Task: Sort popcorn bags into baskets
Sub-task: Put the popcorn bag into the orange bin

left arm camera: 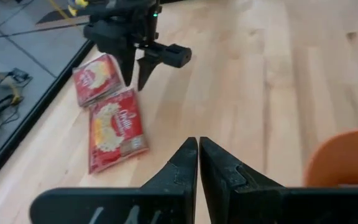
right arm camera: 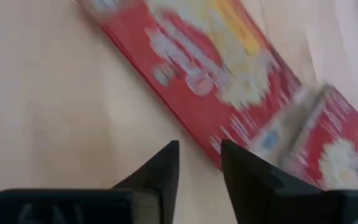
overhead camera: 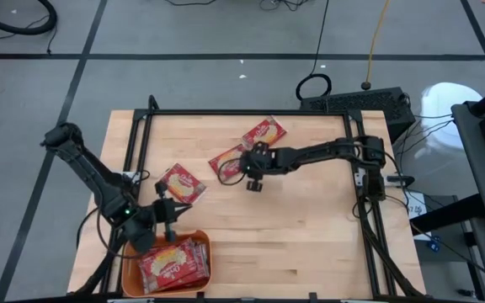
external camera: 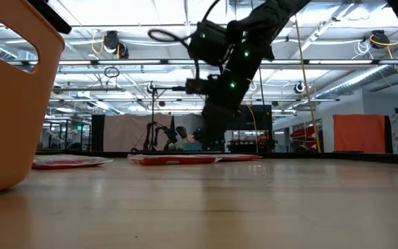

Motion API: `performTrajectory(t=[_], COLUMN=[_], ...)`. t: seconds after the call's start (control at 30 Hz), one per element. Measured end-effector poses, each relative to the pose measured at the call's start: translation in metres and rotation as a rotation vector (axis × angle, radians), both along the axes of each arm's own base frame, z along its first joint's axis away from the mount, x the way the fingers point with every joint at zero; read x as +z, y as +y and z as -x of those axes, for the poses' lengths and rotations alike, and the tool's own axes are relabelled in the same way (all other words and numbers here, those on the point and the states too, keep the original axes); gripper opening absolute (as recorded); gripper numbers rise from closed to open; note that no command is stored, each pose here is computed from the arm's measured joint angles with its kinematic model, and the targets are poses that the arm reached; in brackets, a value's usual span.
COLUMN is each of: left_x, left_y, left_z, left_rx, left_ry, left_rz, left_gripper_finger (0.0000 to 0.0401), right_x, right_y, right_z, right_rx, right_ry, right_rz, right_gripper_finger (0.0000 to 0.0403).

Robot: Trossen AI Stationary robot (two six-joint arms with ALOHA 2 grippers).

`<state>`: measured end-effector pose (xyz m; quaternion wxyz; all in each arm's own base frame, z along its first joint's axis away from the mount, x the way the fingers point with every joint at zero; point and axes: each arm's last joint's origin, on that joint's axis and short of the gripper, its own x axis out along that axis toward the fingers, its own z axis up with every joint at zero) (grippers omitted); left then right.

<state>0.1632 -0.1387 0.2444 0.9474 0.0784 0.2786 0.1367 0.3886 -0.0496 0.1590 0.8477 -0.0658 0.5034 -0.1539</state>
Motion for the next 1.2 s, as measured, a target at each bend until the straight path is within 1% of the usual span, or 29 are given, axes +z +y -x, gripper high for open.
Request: performTrajectory(t=[0.1,0.17,0.37,0.47,0.53,0.67,0.77,0.83,1.0,1.03,1.07,1.2], left_x=[0.0,0.0,-0.001,-0.001,0.0,0.001,0.002,0.002,0.003,0.003,0.003,0.002], left_y=[0.005,0.008,0.017,0.021,0.024,0.028,0.03,0.032,0.036,0.037,0.038,0.045], left_z=[-0.004,-0.006,-0.014,-0.017,-0.019,-0.026,-0.029,-0.031,-0.035,-0.035,-0.036,-0.04], left_rx=[0.02,0.031,0.054,0.071,0.075,0.057,0.06,0.052,0.056,0.062,0.069,0.104], left_ry=[0.005,0.01,0.035,0.04,0.044,0.052,0.048,0.053,0.05,0.05,0.051,0.058], left_rz=[-0.012,-0.023,-0.023,-0.031,-0.033,-0.017,0.0,0.003,0.004,0.005,0.005,0.0], left_gripper_finger=[0.0024,0.0024,0.0024,0.0024,0.0024,0.0024,0.0024,0.0024,0.0024,0.0024,0.0024,0.0024], right_x=[-0.002,-0.006,-0.02,-0.028,-0.033,-0.038,-0.042,-0.044,-0.048,-0.048,-0.048,-0.041], right_y=[-0.013,-0.019,-0.037,-0.043,-0.046,-0.049,-0.049,-0.048,-0.043,-0.042,-0.039,-0.027], right_z=[0.006,0.008,0.021,0.025,0.027,0.029,0.032,0.034,0.037,0.036,0.036,0.033], right_rx=[0.041,0.078,0.059,0.073,0.072,0.076,0.082,0.066,0.046,0.041,0.038,0.016], right_ry=[0.062,0.074,0.098,0.052,0.0,-0.057,-0.065,-0.058,-0.054,-0.055,-0.058,-0.099], right_rz=[-0.005,-0.021,-0.032,-0.065,-0.057,-0.048,-0.084,-0.098,-0.121,-0.123,-0.127,-0.15], right_gripper_finger=[0.0132,0.0144,0.0165,0.0166,0.0164,0.0158,0.0139,0.0116,0.0027,0.0015,0.0008,0.001])
